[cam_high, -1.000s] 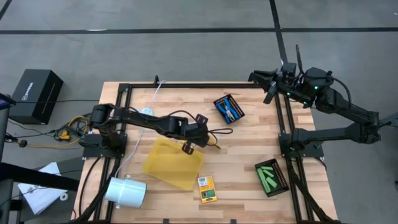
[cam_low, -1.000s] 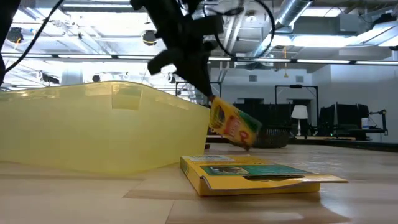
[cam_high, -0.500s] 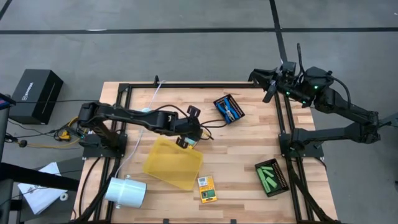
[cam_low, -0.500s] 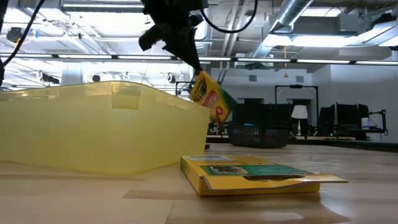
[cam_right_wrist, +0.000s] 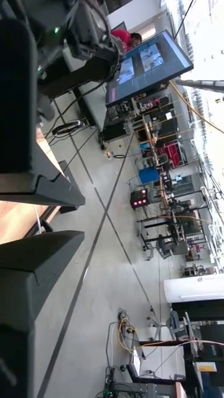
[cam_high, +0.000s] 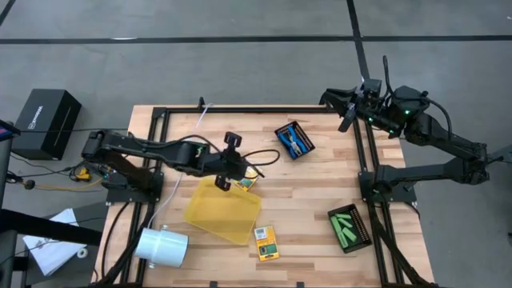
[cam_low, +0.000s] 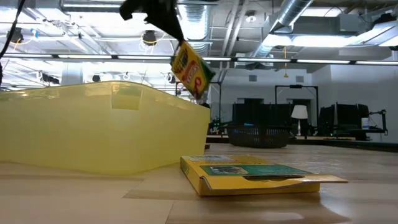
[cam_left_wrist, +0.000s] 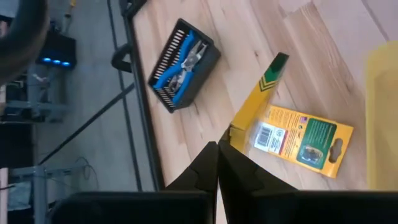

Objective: Pick & Place School Supplies
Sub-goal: Put the pack of crayon into the yellow bin

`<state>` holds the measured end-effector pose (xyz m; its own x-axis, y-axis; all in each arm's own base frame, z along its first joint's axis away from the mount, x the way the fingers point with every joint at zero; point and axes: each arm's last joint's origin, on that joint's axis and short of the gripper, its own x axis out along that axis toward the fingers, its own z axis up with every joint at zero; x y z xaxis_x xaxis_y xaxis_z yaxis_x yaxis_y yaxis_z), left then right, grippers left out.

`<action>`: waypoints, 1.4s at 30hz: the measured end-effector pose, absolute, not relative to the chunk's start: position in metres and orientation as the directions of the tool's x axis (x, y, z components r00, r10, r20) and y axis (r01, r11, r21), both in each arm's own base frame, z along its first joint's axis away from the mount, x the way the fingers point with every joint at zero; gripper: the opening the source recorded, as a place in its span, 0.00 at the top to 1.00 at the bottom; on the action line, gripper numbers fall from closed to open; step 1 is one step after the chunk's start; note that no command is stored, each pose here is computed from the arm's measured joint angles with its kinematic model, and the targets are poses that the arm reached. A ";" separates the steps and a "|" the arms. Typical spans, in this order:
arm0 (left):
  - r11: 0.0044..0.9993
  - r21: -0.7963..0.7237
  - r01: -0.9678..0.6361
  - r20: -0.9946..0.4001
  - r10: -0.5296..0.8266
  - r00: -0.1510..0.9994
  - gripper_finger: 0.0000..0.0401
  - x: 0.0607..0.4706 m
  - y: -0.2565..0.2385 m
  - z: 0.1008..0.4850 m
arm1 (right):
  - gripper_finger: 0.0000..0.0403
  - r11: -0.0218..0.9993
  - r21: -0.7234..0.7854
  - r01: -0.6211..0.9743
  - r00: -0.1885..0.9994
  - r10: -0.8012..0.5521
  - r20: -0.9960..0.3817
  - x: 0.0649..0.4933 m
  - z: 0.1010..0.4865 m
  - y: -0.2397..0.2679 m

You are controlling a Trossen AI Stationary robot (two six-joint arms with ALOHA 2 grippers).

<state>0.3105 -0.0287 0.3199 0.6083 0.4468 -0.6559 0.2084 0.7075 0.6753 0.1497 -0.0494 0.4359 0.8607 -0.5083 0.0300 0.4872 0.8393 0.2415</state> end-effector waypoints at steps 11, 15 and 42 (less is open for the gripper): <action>0.758 0.608 0.236 -0.723 0.406 0.558 1.00 0.284 -0.064 0.319 | 0.83 0.826 0.295 0.481 0.861 -0.508 0.017 0.152 0.434 -0.050; 0.791 0.565 0.237 -0.741 0.360 0.567 1.00 0.278 -0.080 0.318 | 0.83 0.824 0.297 0.482 0.862 -0.507 0.008 0.154 0.433 -0.051; 0.997 0.064 -0.034 -0.941 0.071 0.330 0.90 0.251 -0.094 0.250 | 0.83 0.828 0.311 0.466 0.883 -0.455 -0.110 0.194 0.413 -0.060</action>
<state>0.2509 -0.0943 0.2503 0.3301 0.0713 -0.9413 -0.0338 0.9974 0.0637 0.1943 -0.0599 0.4128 0.8835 -0.4553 -0.1104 0.4658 0.8285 0.3109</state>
